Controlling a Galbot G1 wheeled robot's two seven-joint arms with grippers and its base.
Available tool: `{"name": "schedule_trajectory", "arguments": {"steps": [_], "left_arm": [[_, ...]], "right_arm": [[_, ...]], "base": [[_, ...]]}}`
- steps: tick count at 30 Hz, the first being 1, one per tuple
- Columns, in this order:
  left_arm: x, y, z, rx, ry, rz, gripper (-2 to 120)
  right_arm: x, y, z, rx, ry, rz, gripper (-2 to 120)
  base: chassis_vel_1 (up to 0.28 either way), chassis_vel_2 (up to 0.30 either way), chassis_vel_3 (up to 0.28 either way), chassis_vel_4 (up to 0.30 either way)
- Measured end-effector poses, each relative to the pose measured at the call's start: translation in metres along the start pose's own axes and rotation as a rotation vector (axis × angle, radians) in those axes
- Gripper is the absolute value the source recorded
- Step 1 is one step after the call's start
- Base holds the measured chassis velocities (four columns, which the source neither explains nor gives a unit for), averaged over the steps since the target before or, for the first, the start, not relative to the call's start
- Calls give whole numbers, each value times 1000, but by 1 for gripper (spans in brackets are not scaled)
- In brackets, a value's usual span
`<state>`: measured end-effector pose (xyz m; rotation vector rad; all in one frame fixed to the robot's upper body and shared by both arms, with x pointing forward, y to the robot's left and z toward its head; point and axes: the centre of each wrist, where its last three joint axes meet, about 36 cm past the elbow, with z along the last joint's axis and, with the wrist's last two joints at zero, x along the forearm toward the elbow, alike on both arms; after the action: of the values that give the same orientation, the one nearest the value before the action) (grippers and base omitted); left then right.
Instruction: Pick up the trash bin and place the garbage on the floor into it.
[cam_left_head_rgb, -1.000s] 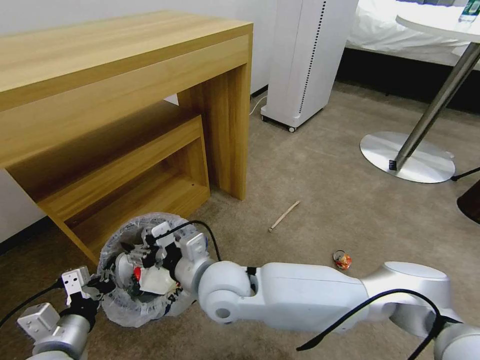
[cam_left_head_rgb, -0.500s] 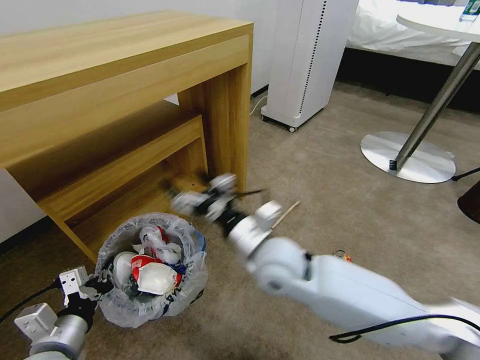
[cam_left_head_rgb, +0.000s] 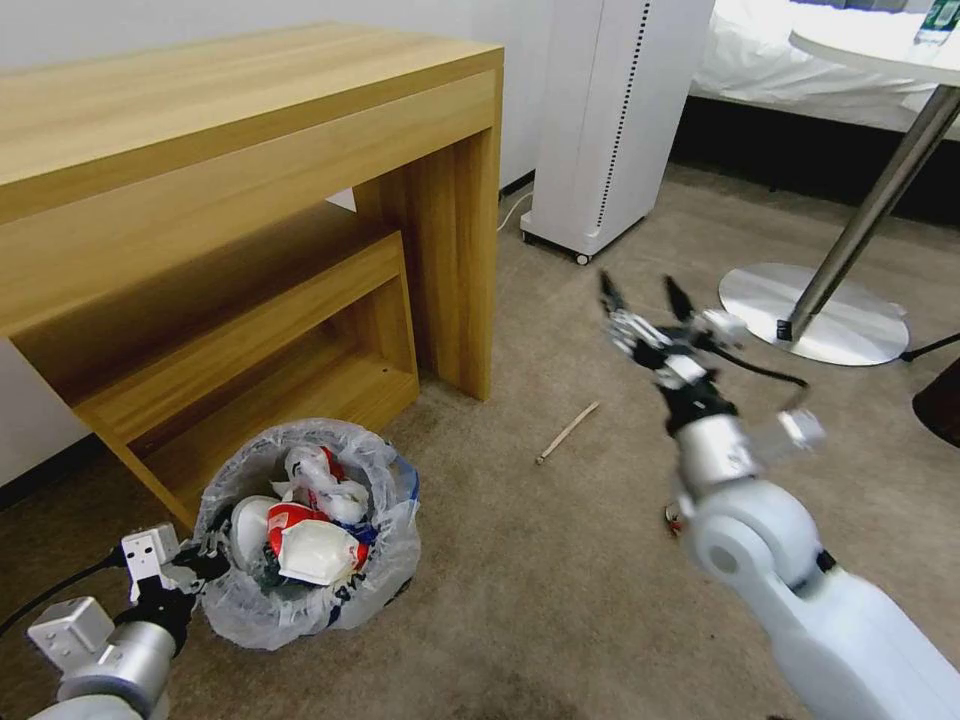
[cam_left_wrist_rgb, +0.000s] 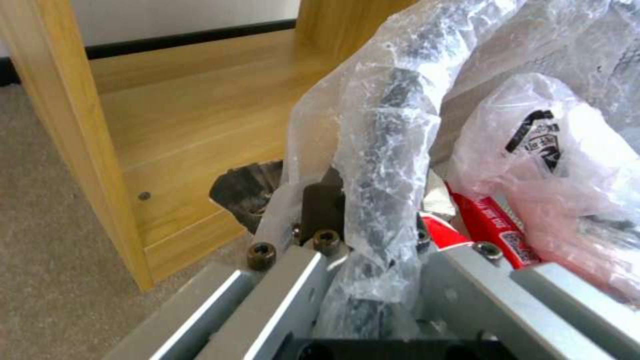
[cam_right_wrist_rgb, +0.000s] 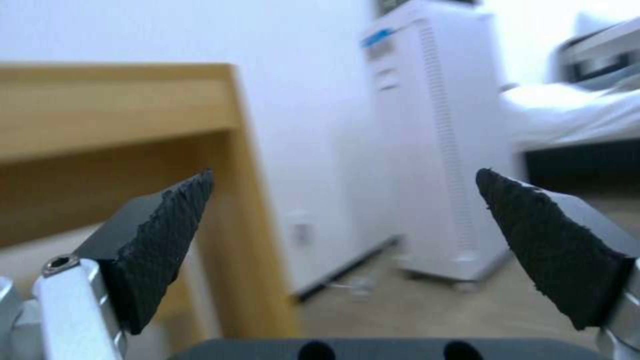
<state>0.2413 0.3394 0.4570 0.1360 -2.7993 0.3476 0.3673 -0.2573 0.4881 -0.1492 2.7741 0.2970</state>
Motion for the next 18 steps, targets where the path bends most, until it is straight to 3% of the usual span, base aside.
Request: {"name": "schedule_trajectory", "arguments": {"steps": [6, 18], "left_arm": [[-2, -1, 0, -12, 8, 22, 1], [-3, 2, 3, -43, 44, 57, 1]], "right_arm": [[36, -18, 23, 103, 14, 142, 100], [71, -14, 47, 123, 15, 186, 100]], "base": [[0, 0, 0, 0], [0, 0, 0, 0]]}}
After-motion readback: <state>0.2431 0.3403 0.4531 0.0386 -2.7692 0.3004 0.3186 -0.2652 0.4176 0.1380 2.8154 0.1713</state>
